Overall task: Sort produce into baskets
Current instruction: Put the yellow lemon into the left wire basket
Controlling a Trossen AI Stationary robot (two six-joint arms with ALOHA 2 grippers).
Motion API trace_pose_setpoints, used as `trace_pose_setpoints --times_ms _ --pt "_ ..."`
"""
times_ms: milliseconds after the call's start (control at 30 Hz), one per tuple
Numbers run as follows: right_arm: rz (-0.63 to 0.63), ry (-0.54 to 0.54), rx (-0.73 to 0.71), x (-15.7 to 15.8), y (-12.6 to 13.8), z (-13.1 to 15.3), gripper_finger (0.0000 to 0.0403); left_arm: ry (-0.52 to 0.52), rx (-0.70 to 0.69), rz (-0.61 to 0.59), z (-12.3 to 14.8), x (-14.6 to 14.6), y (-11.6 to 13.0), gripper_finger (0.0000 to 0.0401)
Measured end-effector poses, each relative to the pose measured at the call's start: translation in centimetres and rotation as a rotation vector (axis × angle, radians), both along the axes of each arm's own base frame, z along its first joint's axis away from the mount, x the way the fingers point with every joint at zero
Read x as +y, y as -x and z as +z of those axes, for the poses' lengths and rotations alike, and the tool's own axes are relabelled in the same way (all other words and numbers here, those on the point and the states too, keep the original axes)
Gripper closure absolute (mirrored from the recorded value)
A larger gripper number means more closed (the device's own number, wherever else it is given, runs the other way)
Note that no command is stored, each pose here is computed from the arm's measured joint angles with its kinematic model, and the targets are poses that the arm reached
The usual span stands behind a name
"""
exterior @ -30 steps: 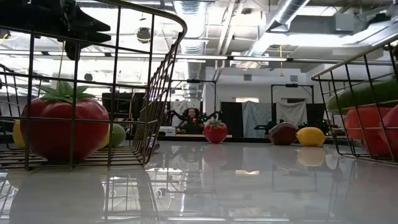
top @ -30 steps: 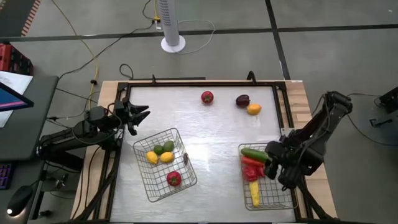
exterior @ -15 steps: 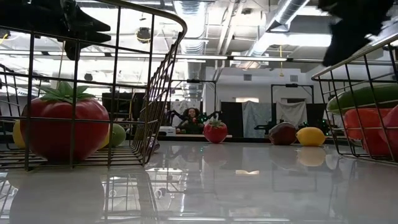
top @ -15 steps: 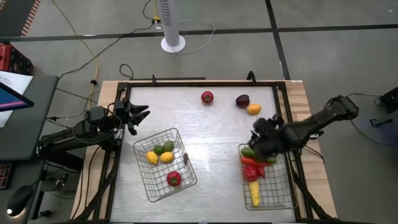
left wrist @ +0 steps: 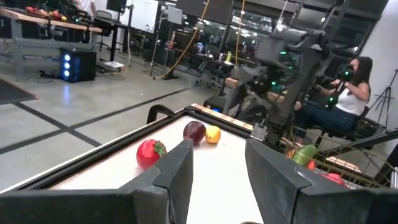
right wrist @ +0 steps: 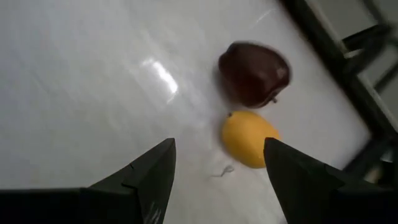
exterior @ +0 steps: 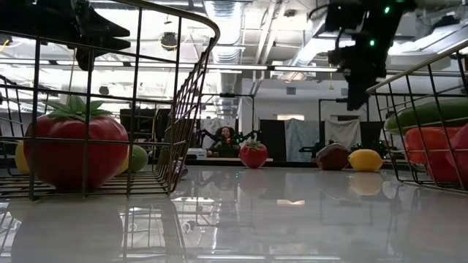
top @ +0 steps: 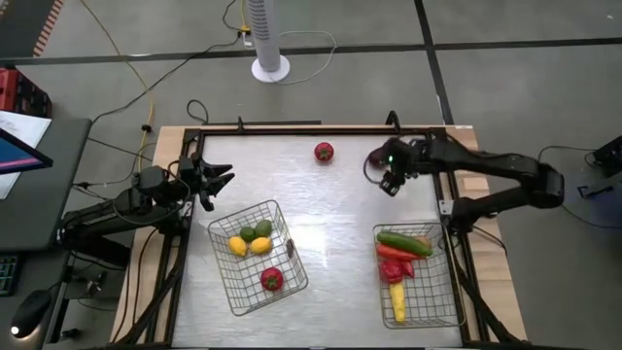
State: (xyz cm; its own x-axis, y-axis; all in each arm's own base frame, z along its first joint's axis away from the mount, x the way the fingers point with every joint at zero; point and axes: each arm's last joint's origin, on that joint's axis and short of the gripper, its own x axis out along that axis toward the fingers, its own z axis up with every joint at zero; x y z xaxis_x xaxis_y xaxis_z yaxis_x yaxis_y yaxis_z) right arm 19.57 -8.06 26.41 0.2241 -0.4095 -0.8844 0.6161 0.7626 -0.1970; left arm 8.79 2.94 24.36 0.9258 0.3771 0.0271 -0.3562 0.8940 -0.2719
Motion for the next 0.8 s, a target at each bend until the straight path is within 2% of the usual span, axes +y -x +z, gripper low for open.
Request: trace_pose_setpoints --times_ms 167,267,567,800 --pt "0.04 -0.059 0.051 -2.4 1.5 -2.6 0.0127 -0.006 0.003 0.0 0.0 0.0 0.0 0.0268" --pt "0.042 -0.074 0.056 -3.2 2.2 -3.8 0.0111 -0.016 0.007 0.001 0.0 0.0 0.0 0.0268" --pt "-0.002 -0.026 -0.002 -4.9 2.7 -4.5 0.0013 -0.016 0.007 0.001 0.0 0.0 0.0 0.0268" --pt "0.007 -0.039 0.07 -5.8 2.1 -7.0 0.0015 -0.017 0.006 0.001 0.0 0.0 0.0 0.0268"
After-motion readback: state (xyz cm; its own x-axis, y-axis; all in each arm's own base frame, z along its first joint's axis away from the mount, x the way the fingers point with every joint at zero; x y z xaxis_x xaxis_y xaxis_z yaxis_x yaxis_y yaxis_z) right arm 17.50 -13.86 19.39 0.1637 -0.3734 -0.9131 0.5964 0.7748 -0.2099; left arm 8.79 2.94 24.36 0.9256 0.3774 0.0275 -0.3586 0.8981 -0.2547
